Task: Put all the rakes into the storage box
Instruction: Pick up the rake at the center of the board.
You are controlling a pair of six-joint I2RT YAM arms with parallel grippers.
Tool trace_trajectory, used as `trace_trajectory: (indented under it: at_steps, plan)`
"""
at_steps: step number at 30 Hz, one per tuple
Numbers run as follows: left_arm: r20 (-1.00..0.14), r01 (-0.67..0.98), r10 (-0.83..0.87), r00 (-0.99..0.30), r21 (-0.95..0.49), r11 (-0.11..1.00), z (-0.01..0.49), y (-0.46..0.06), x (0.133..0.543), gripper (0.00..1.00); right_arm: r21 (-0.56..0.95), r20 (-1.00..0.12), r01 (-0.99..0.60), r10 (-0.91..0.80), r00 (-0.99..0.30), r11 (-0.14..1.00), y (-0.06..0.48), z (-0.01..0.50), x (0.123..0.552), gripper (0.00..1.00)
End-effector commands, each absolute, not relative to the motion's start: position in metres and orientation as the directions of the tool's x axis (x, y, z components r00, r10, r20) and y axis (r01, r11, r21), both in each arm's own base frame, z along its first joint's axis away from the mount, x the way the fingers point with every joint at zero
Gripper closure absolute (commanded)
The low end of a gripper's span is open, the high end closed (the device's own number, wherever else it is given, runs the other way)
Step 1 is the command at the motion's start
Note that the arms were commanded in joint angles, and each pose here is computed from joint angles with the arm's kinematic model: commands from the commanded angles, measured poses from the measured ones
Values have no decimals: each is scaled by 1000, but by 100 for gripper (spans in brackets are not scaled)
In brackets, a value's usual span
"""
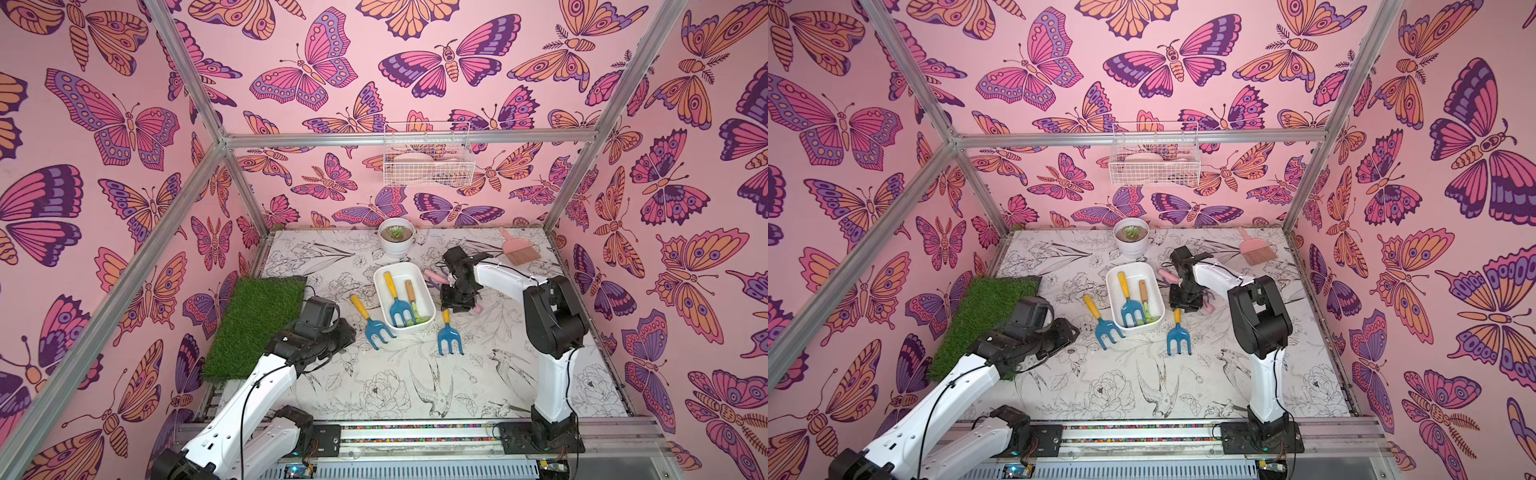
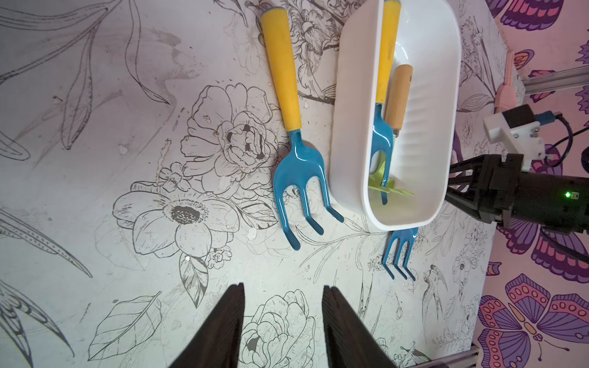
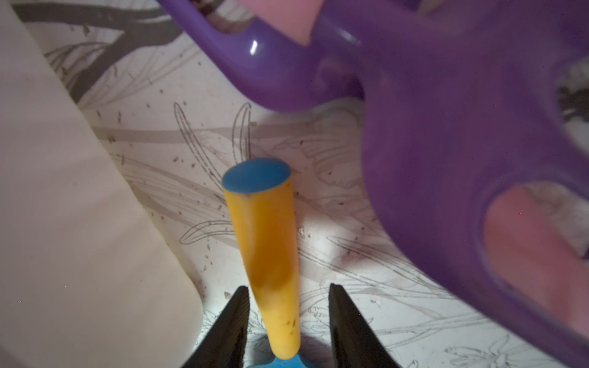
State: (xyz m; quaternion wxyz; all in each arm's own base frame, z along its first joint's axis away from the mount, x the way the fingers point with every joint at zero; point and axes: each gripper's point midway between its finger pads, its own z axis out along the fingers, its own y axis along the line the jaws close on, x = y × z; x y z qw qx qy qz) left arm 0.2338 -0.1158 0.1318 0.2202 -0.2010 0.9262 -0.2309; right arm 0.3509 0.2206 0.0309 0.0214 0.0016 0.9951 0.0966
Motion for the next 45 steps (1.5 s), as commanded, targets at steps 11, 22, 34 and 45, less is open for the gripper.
trace_trajectory:
  at_steps: [11, 22, 34, 45]
  plan:
    - [-313, -282, -499, -808, -538, 794, 133, -114, 233, 54, 122, -37, -31, -26, -999, 992, 221, 14, 352, 71]
    - [-313, -281, -501, -807, -542, 792, 135, -115, 237, 54, 100, -74, -70, -63, -995, 993, 207, 33, 339, 100]
    - [-306, -252, -487, -818, -571, 781, 138, -127, 250, 55, 72, -169, -173, -159, -973, 982, 190, 79, 327, 100]
    - [-282, -248, -484, -829, -589, 769, 135, -133, 251, 57, 86, -253, -301, -272, -929, 950, 208, 127, 348, 100]
